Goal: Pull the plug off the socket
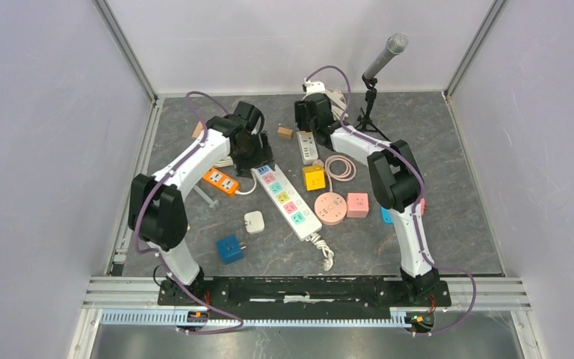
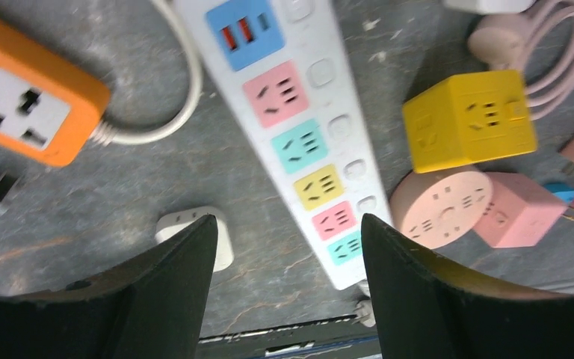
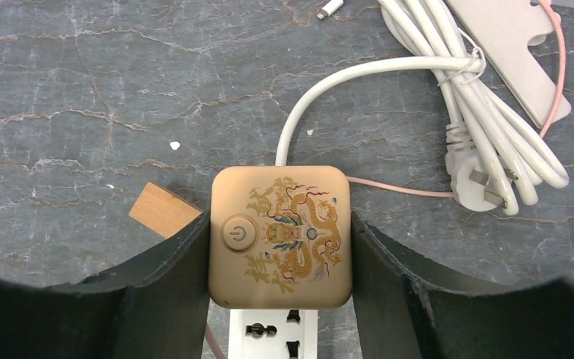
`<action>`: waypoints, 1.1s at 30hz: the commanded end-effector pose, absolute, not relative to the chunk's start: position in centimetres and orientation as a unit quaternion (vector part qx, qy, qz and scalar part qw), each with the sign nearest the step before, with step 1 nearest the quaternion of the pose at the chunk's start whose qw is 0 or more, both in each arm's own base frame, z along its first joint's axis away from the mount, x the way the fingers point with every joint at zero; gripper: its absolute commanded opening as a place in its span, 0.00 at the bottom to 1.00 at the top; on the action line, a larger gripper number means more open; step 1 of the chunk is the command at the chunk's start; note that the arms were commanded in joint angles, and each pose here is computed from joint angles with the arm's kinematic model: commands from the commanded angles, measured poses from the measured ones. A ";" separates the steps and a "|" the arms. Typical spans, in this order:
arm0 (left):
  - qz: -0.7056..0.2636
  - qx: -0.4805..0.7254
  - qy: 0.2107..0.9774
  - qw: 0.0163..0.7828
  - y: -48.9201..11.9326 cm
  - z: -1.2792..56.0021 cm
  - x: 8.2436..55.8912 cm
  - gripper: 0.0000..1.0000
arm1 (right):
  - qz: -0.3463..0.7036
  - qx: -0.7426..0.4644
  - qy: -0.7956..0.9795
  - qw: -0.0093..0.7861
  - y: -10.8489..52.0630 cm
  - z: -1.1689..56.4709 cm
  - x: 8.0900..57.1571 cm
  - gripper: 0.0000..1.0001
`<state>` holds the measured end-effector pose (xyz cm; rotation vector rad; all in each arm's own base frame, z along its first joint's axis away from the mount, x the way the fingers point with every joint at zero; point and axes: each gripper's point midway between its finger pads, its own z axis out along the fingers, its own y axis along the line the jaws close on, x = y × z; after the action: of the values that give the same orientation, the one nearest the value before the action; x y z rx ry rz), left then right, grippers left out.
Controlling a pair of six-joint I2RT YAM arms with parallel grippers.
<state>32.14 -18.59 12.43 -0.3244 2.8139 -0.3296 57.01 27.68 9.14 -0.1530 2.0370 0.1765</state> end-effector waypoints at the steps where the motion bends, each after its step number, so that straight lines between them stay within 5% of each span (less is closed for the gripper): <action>1: -0.205 -0.098 0.958 0.178 -22.6 14.6 36.0 0.76 | 0.075 -0.062 0.820 0.564 26.8 15.1 56.9 0.28; 15: -0.396 -0.125 0.887 0.201 -33.0 12.0 46.1 0.53 | 0.090 -0.024 0.825 0.557 25.2 14.5 56.9 0.05; 27: -0.348 -0.110 0.911 0.192 -34.7 5.1 46.9 0.33 | 0.105 -0.024 0.827 0.552 25.4 14.3 56.7 0.00; 33: -0.275 -0.136 0.943 0.125 -32.9 0.1 44.0 0.21 | 0.155 -0.052 0.823 0.545 26.9 14.8 56.3 0.00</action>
<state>46.02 -33.65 4.24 -0.3539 2.6196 -0.9299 55.77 25.41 9.04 -0.1114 2.0745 0.2038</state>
